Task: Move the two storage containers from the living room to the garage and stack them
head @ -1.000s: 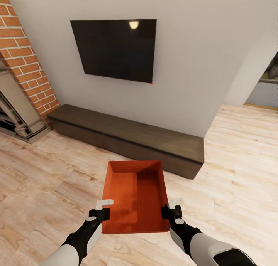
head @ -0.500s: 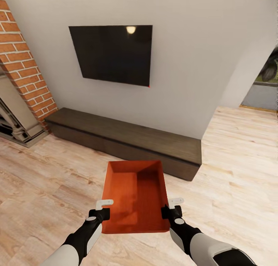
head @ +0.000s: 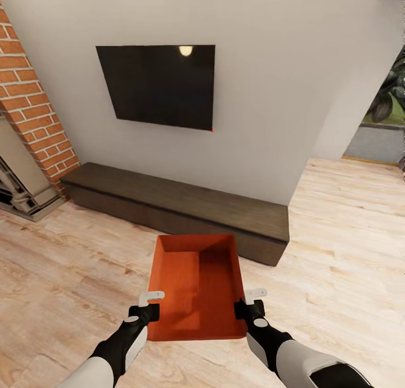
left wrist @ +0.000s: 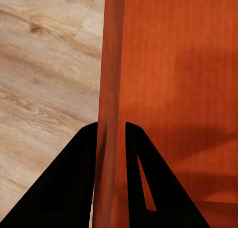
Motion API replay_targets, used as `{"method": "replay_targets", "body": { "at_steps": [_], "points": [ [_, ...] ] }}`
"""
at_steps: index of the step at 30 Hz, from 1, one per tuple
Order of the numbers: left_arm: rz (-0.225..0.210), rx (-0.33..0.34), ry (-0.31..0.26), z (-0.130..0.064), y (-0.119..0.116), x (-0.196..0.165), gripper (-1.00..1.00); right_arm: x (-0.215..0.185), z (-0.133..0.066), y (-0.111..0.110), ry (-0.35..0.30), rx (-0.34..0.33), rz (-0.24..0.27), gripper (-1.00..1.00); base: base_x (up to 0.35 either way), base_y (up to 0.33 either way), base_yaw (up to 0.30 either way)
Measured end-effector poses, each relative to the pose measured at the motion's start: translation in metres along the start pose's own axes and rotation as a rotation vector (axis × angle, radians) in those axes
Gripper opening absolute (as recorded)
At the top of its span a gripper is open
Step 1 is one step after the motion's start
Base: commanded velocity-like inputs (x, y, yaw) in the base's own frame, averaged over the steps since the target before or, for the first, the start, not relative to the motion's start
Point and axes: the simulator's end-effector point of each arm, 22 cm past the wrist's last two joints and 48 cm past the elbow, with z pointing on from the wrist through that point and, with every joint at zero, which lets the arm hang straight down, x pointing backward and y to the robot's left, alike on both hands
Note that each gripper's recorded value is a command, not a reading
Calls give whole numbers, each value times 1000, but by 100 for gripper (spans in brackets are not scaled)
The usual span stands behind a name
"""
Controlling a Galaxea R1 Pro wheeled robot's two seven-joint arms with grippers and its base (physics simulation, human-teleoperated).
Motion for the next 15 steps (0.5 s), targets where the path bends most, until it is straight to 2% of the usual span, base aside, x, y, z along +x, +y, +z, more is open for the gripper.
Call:
{"method": "replay_targets", "body": {
  "at_steps": [15],
  "points": [
    [-1, 4, -25, -5, 2, -13, -100, -14, -5, 1, -25, 5, 1, -100, 0, 0, -89]
  ]
}}
